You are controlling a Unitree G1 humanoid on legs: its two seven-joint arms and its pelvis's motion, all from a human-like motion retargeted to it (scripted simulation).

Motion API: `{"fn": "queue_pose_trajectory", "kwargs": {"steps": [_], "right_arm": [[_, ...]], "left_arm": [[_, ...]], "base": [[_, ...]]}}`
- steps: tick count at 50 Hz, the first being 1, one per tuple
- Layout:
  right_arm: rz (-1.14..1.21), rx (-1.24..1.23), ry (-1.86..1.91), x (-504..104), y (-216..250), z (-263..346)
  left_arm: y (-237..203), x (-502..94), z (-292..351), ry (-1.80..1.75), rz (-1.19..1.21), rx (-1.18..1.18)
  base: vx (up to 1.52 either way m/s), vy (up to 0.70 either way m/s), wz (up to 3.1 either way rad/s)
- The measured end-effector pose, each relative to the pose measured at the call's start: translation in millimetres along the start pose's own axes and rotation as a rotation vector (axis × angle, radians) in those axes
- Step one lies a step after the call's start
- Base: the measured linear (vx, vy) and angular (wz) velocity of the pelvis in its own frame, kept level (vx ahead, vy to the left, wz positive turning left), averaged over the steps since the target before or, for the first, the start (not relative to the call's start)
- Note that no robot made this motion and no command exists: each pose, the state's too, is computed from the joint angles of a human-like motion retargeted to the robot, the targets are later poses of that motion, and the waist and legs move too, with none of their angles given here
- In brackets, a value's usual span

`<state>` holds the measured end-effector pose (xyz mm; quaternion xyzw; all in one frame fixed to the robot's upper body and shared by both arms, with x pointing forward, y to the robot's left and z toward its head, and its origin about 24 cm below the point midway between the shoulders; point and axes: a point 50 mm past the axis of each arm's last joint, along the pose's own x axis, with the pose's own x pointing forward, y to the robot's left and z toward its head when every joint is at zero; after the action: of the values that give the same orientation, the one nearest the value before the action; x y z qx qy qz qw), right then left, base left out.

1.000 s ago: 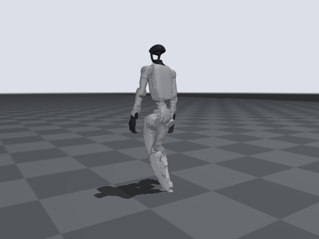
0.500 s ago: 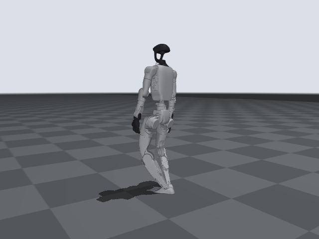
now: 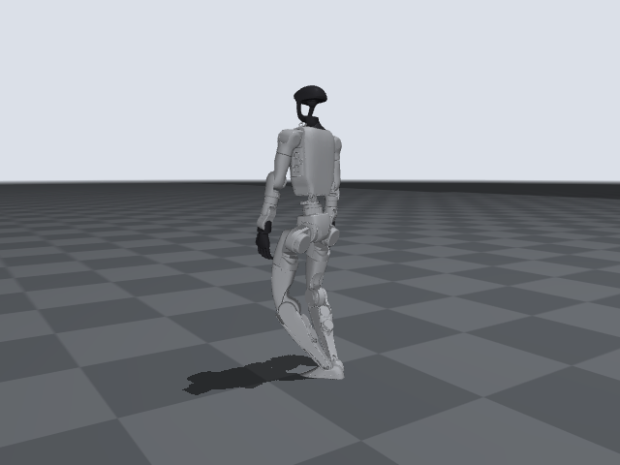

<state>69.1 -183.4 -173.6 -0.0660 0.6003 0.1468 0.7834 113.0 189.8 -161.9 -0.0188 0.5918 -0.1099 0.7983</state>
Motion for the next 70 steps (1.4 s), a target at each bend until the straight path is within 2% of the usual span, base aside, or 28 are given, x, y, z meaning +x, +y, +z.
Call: {"fn": "queue_pose_trajectory", "kwargs": {"steps": [14,38,53,70], "right_arm": [[0.031,0.055,0.025,-1,4,-11],[-0.023,-0.027,-0.077,0,-7,20],[-0.034,0.078,-0.062,-1,-4,5],[-0.003,0.064,-0.031,0,1,3]], "left_arm": [[-7,-2,-31,0.081,-0.073,-0.075],[5,-4,-21,0.047,-0.02,0.016],[5,-6,-34,0.047,-0.056,0.02],[8,-11,-56,0.109,-0.068,0.028]], "base": [[0.12,-0.02,0.39],[0.14,-0.05,1.19],[0.07,-0.05,1.21],[0.08,0.02,0.71]]}}
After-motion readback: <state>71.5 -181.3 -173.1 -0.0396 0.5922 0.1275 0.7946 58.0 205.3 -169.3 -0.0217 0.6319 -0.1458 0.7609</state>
